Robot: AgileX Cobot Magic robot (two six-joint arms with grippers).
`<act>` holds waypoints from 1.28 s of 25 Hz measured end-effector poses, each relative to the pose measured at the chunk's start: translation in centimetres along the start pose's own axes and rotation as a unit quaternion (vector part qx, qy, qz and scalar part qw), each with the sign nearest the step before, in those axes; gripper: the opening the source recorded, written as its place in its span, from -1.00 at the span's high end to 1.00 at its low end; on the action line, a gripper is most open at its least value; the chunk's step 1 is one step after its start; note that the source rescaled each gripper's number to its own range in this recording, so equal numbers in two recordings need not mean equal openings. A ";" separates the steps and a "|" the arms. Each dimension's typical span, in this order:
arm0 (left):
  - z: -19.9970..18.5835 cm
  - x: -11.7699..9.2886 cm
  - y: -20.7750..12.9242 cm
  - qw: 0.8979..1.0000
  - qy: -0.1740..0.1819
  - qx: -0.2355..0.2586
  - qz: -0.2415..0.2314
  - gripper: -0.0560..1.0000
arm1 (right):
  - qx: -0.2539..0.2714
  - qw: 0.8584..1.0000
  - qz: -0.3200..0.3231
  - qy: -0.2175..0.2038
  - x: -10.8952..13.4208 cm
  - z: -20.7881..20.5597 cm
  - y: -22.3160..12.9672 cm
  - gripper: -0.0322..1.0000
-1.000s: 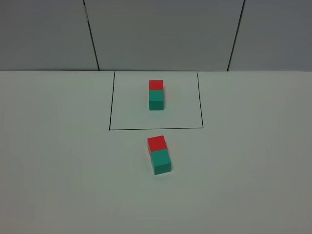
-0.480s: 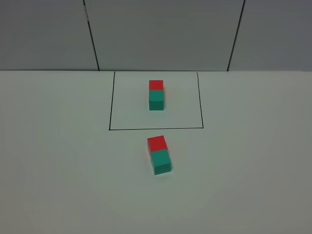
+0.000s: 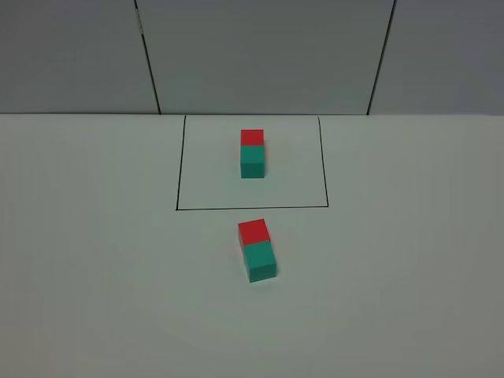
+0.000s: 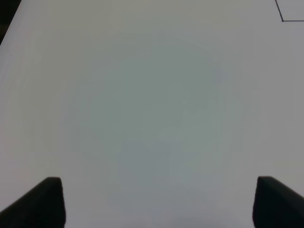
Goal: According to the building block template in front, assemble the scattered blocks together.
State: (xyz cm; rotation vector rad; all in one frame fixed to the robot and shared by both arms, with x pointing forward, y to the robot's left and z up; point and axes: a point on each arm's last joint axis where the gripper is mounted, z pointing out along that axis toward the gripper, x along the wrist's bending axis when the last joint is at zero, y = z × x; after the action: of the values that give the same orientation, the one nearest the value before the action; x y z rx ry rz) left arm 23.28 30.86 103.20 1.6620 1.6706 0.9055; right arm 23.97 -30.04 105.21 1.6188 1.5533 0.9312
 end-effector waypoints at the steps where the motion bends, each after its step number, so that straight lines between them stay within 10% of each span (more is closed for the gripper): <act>1: 0.0 0.0 0.0 1.000 0.000 0.000 0.000 -0.60 | 0.000 1.000 0.000 0.001 0.0 0.0 0.0 -0.20; 32: 0.0 0.0 0.0 1.000 0.000 0.000 0.000 -0.60 | 0.000 0.999 -0.024 0.036 0.1 0.0 0.0 -0.20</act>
State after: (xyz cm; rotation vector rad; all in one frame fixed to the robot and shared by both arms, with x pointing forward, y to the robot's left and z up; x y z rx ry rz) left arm 23.28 30.86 103.20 1.6620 1.6706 0.9055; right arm 23.98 -29.95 105.22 1.5564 1.6340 0.9732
